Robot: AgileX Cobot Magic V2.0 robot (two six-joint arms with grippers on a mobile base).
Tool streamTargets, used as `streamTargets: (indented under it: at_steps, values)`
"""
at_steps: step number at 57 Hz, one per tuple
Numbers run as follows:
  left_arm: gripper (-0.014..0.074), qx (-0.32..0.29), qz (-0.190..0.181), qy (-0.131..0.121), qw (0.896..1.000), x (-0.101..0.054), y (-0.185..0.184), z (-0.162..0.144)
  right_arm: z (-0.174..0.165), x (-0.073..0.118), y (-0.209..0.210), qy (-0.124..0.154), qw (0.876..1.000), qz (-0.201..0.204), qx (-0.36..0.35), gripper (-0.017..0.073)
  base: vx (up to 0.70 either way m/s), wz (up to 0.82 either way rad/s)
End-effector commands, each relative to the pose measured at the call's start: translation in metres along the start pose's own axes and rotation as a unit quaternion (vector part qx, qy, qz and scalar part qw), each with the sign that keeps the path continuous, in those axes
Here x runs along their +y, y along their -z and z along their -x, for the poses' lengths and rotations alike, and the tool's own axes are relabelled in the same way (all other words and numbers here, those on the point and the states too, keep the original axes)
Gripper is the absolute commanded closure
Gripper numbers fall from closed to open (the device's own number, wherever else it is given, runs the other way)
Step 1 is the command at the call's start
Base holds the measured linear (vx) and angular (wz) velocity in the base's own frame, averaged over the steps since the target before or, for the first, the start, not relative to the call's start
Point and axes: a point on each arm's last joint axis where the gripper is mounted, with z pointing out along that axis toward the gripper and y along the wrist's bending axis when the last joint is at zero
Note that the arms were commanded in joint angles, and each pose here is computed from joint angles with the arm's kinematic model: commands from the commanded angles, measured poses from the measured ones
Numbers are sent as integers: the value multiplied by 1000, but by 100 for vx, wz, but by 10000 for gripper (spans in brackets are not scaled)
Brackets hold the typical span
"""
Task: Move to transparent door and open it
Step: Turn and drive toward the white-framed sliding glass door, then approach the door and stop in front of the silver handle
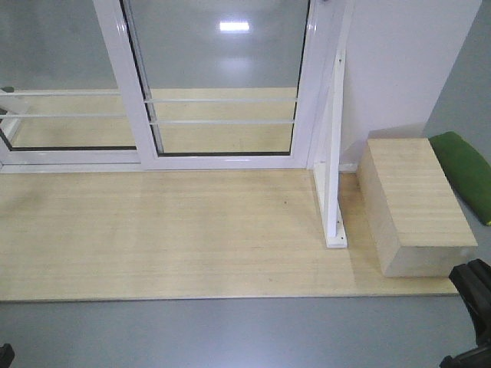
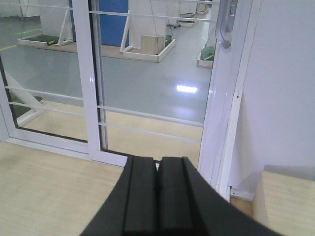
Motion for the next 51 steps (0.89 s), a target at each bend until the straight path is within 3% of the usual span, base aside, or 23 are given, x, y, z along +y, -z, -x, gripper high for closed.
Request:
streamTargets:
  at_steps: [1,51]
  values:
    - [600,-36,-1,6,999,0,0,5,6,0,0,5,999,0,-42,561,53,4]
    - [600,-36,-1,6,999,0,0,5,6,0,0,5,999,0,-42,561,43,-1]
